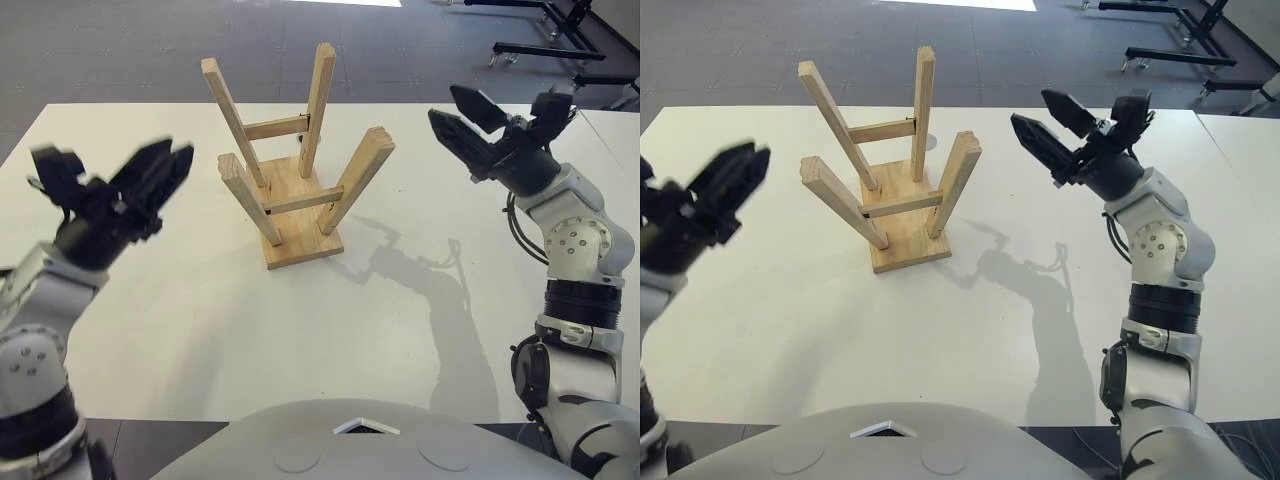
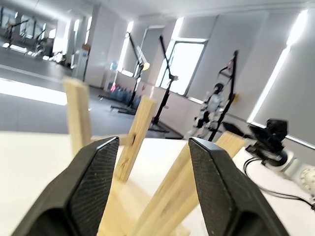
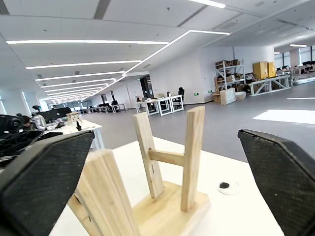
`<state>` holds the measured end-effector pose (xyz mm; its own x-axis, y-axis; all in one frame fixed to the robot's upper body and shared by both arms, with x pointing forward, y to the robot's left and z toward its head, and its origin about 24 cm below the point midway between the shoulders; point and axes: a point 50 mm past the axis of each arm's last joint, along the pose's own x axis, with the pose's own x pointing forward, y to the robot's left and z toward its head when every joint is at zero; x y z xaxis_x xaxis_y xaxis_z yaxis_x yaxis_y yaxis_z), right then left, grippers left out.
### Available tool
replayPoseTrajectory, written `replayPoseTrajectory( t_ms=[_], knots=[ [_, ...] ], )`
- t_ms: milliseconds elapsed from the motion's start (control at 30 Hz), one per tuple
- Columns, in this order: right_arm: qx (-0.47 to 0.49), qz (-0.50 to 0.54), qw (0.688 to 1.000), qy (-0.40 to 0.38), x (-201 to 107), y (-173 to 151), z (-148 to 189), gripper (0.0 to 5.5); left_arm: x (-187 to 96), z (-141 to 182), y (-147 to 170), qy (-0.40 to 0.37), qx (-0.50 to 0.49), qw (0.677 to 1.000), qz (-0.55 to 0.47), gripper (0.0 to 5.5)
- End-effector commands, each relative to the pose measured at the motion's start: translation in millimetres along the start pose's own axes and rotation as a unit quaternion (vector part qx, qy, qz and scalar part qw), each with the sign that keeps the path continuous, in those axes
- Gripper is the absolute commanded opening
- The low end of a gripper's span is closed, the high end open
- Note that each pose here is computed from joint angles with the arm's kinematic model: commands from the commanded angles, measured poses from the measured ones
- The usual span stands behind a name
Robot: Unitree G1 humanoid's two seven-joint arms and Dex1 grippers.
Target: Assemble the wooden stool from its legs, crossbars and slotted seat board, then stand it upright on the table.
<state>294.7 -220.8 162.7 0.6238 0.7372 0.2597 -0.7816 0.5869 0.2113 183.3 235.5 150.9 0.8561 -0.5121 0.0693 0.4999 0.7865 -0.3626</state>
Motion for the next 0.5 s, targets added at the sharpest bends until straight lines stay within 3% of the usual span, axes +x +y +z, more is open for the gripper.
replayPoseTrajectory(
  t_ms=[33, 500],
  knots=[
    [-0.019, -0.011, 0.999, 0.030, 6, -2, -10, 5.37, -5, -14, 3, 0.034, 0.006, 0.999, 0.018, 2.57],
    [-0.022, 0.020, 0.998, 0.063, 21, 3, -35, 5.37, 38, -3, -29, -0.004, -0.003, 0.996, -0.090, 2.57]
  ],
)
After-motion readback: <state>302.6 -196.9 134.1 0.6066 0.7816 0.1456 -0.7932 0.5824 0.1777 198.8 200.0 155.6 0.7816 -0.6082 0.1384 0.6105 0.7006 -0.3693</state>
